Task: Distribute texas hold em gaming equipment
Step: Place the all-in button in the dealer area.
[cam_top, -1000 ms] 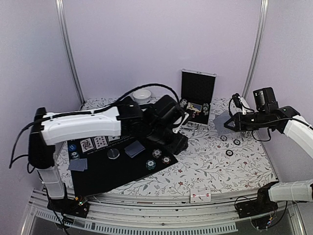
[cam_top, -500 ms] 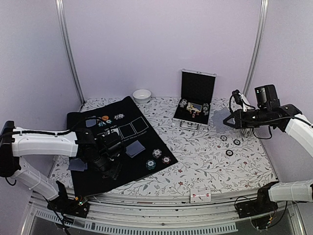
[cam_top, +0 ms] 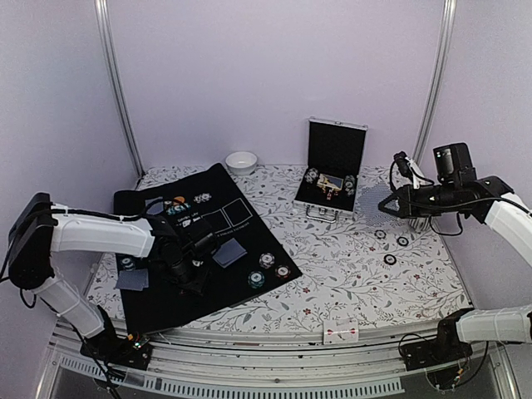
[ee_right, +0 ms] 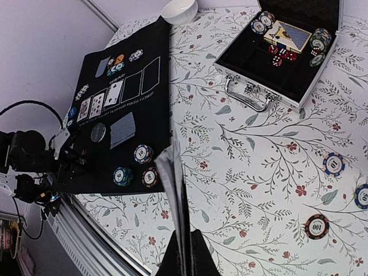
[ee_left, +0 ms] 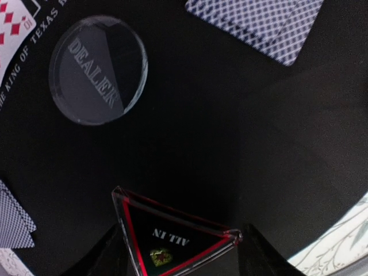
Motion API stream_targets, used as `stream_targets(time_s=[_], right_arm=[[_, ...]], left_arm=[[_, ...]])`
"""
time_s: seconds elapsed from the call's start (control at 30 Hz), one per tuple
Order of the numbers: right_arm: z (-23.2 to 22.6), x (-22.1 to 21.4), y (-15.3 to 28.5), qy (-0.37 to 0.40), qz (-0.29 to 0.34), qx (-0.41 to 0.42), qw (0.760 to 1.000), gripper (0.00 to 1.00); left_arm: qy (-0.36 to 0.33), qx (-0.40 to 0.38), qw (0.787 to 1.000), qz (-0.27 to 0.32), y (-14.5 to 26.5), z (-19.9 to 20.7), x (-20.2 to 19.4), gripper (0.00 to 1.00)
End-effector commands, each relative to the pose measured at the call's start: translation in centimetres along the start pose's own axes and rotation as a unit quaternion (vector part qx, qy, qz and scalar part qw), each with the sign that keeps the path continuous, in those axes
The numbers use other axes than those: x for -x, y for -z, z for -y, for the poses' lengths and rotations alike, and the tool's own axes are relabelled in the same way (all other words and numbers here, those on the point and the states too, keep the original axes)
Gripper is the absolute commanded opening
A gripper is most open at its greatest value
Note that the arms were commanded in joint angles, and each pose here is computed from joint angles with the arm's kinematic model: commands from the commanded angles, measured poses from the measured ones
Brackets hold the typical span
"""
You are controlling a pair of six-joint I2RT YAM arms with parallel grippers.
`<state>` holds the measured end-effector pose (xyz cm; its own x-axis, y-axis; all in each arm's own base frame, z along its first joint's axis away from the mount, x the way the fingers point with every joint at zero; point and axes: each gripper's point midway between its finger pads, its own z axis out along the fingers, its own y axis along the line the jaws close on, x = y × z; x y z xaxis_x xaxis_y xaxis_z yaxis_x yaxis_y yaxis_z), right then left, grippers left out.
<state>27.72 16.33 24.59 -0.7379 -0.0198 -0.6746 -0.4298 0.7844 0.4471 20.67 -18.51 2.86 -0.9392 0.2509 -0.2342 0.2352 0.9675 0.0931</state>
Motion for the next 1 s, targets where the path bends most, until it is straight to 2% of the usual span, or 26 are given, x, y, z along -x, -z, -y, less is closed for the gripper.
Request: stream_targets(time_s=[0.0, 0.23, 0.37, 0.4, 0.53, 0.67, 0.73, 0.8, 0.83, 0.9, 0.97], right_arm=[[-0.7, 1.3, 0.6, 0.004, 0.012, 0.005, 1.0, 0.02], [-1.0, 1.9, 0.8, 0.001, 0.017, 0.009, 1.0, 0.02], [-1.6, 2.4, 0.7, -0.006, 0.014, 0.026, 1.0, 0.02], [-1.8, 2.5, 0.6, -0.007, 0.013, 0.029, 0.999, 0.02], [-3.7, 2.7, -0.3, 0.006, 0.004, 0.051, 0.999, 0.02], [-7.7, 2.8, -1.5, 0.043, -0.004, 0.121, 0.992, 0.02], [-10.0, 2.8, -1.9, 0.063, -0.004, 0.169, 0.984, 0.02], [-11.8, 2.6, -2.4, 0.079, -0.01, 0.213, 0.974, 0.02], [-12.6, 2.5, -2.5, 0.086, -0.011, 0.236, 0.968, 0.02], [-14.0, 2.1, -2.8, 0.099, -0.014, 0.282, 0.954, 0.02], [-15.2, 1.6, -2.9, 0.111, -0.013, 0.32, 0.941, 0.02]], left_arm=[[-0.005, -0.034, 0.998, 0.05, 0.7, 1.8, 3.7, 0.62], [-0.033, -0.037, 0.999, -0.007, -1.4, 2.4, 1.8, 0.7], [-0.038, -0.035, 0.999, -0.012, -1.2, 2.2, 1.6, 0.97], [-0.038, -0.036, 0.999, -0.007, -0.6, 2.2, 2.1, 0.98], [-0.043, -0.057, 0.996, 0.046, 4.9, 3.0, 5.6, 0.98], [-0.061, -0.098, 0.982, 0.149, 13.2, 3.9, 10.1, 0.98], [-0.087, -0.148, 0.963, 0.208, 16.9, 5.4, 11.8, 0.98], [-0.122, -0.221, 0.933, 0.258, 19.6, 7.6, 12.6, 0.98], [-0.137, -0.262, 0.913, 0.282, 20.9, 9.0, 12.8, 0.96], [-0.16, -0.349, 0.856, 0.345, 24.0, 11.7, 13.4, 0.89], [-0.193, -0.423, 0.801, 0.376, 26.1, 13.7, 12.5, 0.77]])
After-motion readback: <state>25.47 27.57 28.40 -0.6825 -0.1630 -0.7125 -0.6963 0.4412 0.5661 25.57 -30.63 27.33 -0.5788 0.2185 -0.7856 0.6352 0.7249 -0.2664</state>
